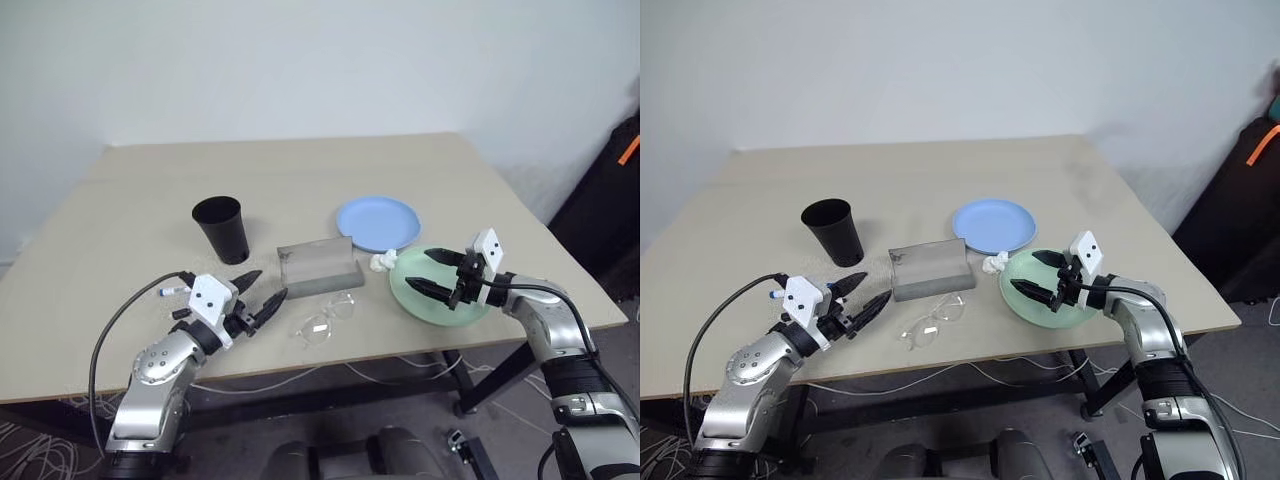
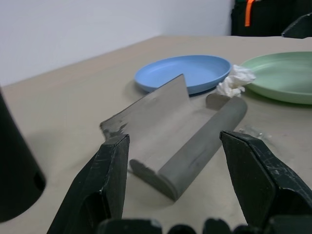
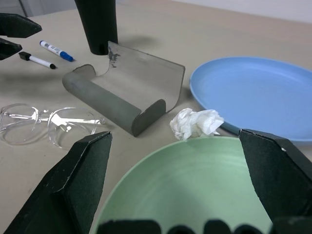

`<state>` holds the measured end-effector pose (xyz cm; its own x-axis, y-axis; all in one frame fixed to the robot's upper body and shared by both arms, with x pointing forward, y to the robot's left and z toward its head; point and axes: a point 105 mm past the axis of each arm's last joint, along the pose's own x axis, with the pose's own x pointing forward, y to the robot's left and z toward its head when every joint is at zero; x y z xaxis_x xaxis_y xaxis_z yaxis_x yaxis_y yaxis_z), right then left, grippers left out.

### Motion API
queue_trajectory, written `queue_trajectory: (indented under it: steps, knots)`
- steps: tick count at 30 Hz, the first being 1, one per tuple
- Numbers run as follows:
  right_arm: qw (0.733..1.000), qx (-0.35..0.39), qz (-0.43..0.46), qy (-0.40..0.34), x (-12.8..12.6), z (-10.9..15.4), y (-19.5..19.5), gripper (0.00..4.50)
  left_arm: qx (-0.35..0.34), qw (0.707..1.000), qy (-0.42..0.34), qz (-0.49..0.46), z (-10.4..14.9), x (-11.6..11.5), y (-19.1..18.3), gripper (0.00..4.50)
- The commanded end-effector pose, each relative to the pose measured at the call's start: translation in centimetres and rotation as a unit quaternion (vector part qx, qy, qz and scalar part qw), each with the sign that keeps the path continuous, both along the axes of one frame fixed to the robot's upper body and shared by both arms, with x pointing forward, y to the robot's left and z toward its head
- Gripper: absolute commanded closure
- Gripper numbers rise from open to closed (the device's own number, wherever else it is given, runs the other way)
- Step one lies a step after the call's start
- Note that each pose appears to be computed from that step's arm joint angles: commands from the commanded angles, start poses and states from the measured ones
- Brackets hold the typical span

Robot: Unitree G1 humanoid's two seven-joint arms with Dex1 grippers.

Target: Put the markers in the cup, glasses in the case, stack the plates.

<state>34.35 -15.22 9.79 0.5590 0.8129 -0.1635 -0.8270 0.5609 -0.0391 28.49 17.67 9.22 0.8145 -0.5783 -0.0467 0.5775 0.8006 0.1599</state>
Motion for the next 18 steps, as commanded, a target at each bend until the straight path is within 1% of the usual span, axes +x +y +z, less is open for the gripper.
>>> queue_trajectory:
  steps: [1, 8, 18]
  knots:
    - [0.999, 0.005, -0.004, -0.042, 0.4, 2.4, -0.2, 0.0, 0.003, 1.0, -0.025, -0.011, 1.4, 0.1, -0.5, 1.4]
    - [0.998, 0.006, -0.025, -0.058, 0.7, 3.2, 0.0, 0.0, 0.005, 0.999, -0.029, -0.023, 1.8, 0.7, -0.8, 1.4]
    - [0.997, 0.002, -0.053, -0.059, -0.4, 3.7, 0.2, 0.0, 0.002, 0.999, -0.026, -0.031, 1.4, 1.2, -1.1, 1.4]
